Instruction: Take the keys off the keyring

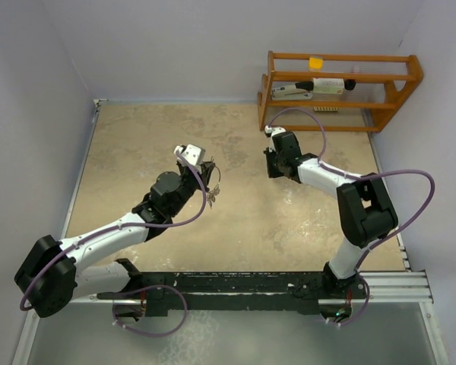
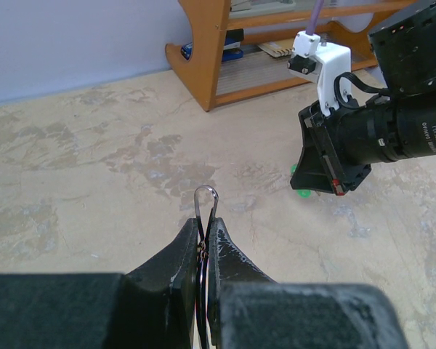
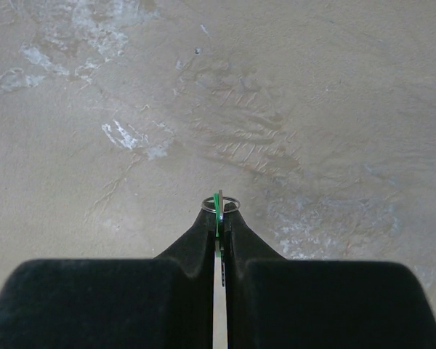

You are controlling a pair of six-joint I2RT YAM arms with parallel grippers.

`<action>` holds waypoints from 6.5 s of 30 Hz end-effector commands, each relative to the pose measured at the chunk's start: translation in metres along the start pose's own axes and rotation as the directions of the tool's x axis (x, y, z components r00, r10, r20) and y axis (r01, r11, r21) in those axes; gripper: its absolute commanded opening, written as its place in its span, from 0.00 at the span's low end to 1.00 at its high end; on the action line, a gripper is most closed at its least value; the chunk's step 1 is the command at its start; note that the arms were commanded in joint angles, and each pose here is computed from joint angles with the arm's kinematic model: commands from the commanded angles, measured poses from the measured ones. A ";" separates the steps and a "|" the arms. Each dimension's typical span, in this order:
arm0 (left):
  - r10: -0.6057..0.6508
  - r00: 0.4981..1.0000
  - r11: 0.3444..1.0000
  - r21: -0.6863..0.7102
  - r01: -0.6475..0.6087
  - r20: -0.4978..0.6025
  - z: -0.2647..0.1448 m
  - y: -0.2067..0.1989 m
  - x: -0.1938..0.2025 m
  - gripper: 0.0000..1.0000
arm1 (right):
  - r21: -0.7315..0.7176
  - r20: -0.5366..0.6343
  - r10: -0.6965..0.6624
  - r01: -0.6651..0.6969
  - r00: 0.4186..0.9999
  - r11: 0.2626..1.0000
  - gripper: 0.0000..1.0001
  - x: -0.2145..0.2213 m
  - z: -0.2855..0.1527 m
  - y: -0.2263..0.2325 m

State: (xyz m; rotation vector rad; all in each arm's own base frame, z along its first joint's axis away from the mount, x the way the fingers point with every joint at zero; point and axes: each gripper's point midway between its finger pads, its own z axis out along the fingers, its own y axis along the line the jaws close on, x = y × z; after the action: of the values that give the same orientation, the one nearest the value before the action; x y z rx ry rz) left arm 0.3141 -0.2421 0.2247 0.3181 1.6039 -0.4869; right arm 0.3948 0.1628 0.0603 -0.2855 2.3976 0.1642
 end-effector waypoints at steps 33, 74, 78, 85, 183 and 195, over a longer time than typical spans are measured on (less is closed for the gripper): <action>-0.113 0.982 0.990 0.102 0.099 0.148 0.008 -0.024 -0.069 0.00 | -0.445 0.421 0.026 0.182 0.907 0.877 0.46 -0.032 -0.148 0.096; -0.272 0.935 0.960 0.125 0.248 0.227 0.010 -0.029 -0.105 0.00 | -0.420 0.652 -0.047 0.411 0.757 0.809 0.43 -0.029 -0.123 0.204; -0.273 0.935 0.960 0.126 0.250 0.224 0.009 -0.030 -0.104 0.00 | -0.411 0.649 -0.051 0.407 0.759 0.816 0.36 -0.031 -0.118 0.205; -0.270 0.937 0.961 0.120 0.248 0.223 0.008 -0.028 -0.102 0.00 | -0.404 0.664 -0.044 0.408 0.747 0.819 0.11 -0.035 -0.121 0.204; -0.167 0.978 0.984 0.082 0.157 0.127 0.003 -0.020 -0.060 0.17 | 0.060 0.713 -0.170 0.182 0.680 0.981 0.00 -0.106 -0.286 0.057; -0.166 0.971 0.985 0.071 0.156 0.172 0.005 -0.018 -0.077 0.35 | 0.027 0.668 -0.182 0.221 0.722 0.975 0.00 -0.111 -0.291 0.067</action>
State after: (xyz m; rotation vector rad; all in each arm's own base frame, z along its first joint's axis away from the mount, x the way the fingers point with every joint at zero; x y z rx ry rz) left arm 0.3121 -0.2599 0.2763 0.2021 1.5238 -0.6861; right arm 0.2719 0.1900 0.3146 -0.4757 1.6643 0.1660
